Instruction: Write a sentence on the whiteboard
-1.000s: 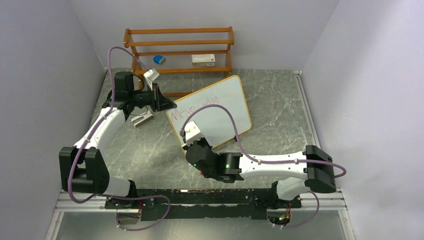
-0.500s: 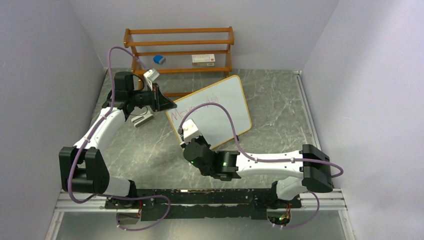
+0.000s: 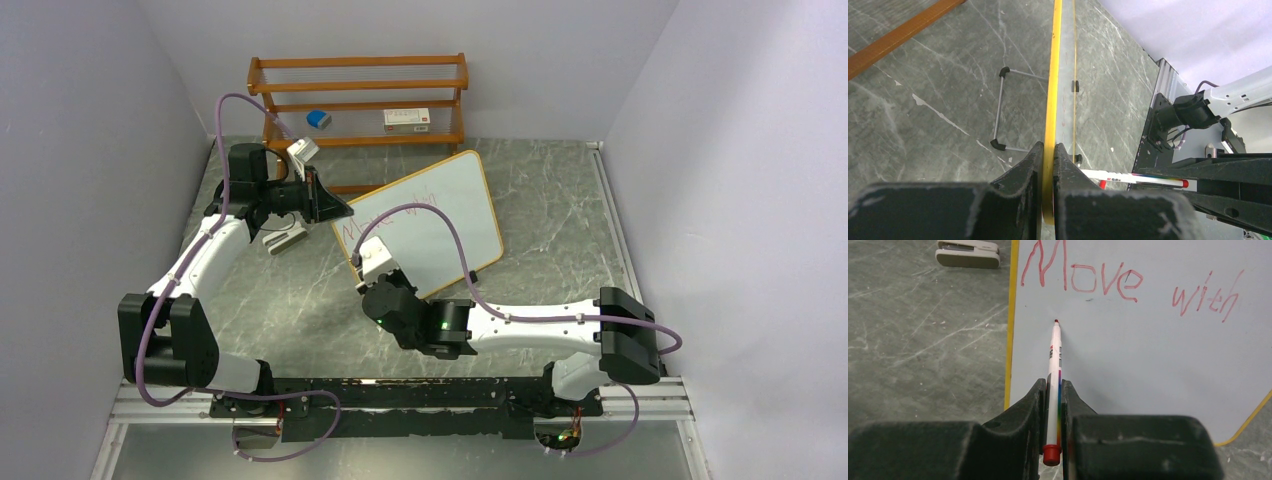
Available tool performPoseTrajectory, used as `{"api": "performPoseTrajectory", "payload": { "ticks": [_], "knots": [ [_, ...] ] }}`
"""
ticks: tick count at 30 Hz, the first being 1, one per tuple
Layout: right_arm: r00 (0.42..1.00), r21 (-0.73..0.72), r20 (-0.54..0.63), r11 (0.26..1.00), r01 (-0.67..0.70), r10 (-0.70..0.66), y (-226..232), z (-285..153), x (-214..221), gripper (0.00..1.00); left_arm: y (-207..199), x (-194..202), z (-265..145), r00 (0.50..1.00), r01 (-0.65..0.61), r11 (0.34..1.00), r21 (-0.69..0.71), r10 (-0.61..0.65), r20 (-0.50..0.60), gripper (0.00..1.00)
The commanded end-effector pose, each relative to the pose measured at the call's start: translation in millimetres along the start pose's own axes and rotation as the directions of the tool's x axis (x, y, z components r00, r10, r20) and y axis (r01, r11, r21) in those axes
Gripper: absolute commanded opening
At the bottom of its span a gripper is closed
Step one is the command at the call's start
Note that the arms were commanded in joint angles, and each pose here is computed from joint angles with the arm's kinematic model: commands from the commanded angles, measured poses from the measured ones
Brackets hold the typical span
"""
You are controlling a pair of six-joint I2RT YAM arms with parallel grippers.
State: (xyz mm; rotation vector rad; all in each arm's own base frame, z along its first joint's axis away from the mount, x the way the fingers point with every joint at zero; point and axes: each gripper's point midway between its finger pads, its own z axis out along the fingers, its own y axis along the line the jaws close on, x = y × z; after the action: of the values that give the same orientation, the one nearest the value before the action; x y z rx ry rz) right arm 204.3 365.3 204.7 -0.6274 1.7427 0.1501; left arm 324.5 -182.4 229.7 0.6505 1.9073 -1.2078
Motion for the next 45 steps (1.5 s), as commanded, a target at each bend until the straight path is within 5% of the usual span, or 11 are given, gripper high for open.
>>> {"api": "performPoseTrajectory", "payload": {
  "ticks": [1, 22, 45],
  "knots": [
    [1.000, -0.022, 0.009, 1.000, -0.019, 0.019, 5.9, 3.8, -7.5, 0.00, 6.8, -1.6, -3.1, 0.998, -0.056, 0.997, -0.046, 0.057, 0.010, 0.05],
    [0.996, -0.104, -0.080, 0.994, 0.018, -0.027, 15.2, -3.7, 16.9, 0.00, 6.9, -1.3, -3.5, 0.998, -0.059, 0.997, -0.049, 0.059, 0.007, 0.05],
    [0.993, -0.008, -0.104, 0.999, 0.047, -0.048, -11.5, -10.4, 27.4, 0.00, 6.3, -0.6, -3.3, 0.998, -0.057, 0.997, -0.049, 0.058, 0.006, 0.05]
  ]
}}
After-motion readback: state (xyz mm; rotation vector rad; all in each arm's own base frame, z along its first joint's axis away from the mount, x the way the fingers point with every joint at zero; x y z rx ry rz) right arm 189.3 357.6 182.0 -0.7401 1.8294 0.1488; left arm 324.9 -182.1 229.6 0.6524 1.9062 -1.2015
